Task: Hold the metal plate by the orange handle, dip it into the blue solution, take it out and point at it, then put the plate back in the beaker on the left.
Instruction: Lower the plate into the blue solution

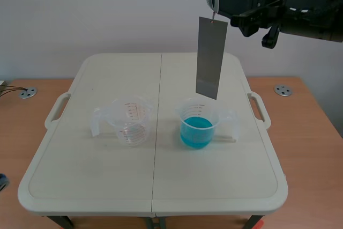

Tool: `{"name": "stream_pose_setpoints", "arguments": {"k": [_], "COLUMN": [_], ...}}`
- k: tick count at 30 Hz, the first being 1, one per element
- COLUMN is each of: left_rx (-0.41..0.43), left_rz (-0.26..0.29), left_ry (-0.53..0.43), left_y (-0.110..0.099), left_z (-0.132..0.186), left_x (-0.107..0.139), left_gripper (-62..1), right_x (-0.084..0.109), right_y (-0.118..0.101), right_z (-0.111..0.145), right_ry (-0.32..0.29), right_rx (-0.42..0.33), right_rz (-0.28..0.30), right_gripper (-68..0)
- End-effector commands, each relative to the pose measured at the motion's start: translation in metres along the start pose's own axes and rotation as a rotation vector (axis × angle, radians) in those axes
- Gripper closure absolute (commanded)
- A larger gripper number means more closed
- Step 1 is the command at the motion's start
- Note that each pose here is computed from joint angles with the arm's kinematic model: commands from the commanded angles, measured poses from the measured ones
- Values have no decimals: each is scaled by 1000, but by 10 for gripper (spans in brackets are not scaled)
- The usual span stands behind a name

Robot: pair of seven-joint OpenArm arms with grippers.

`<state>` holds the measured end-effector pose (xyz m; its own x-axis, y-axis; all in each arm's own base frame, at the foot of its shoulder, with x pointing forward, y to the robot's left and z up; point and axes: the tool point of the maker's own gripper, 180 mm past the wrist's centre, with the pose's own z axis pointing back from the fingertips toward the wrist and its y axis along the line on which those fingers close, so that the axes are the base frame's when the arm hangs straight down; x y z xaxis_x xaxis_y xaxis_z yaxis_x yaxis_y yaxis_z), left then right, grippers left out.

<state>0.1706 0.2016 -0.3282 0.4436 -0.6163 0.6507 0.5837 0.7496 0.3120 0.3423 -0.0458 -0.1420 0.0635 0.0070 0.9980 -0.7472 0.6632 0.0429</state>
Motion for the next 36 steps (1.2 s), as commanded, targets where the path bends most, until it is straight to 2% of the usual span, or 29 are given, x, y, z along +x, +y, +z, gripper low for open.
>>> {"name": "stream_pose_setpoints", "arguments": {"k": [1,6,10,20,30,36], "left_rx": [-22,-99,-139,-185,-276,-293], "left_rz": [22,67,105,177,218,230], "left_ry": [7,107,172,285,348,357], "left_y": [-10,-41,-58,-80,-114,-122], "left_z": [3,20,32,47,57,59], "left_x": [-5,-38,-60,-102,-125,-130], "left_gripper": [-21,-21,-21,-21,-21,-21], "right_x": [11,-3,-9,-24,-45,-66], "right_y": [-1,-3,-8,-15,-27,-27], "right_z": [-1,-5,-6,-8,-13,-20], "right_ry": [-32,-8,-9,8,25,54], "right_rx": [10,10,1,-14,-39,-31], "right_rz": [24,-2,-22,-51,-94,-132], "right_gripper": [-15,-15,-15,-15,-15,-15]}}
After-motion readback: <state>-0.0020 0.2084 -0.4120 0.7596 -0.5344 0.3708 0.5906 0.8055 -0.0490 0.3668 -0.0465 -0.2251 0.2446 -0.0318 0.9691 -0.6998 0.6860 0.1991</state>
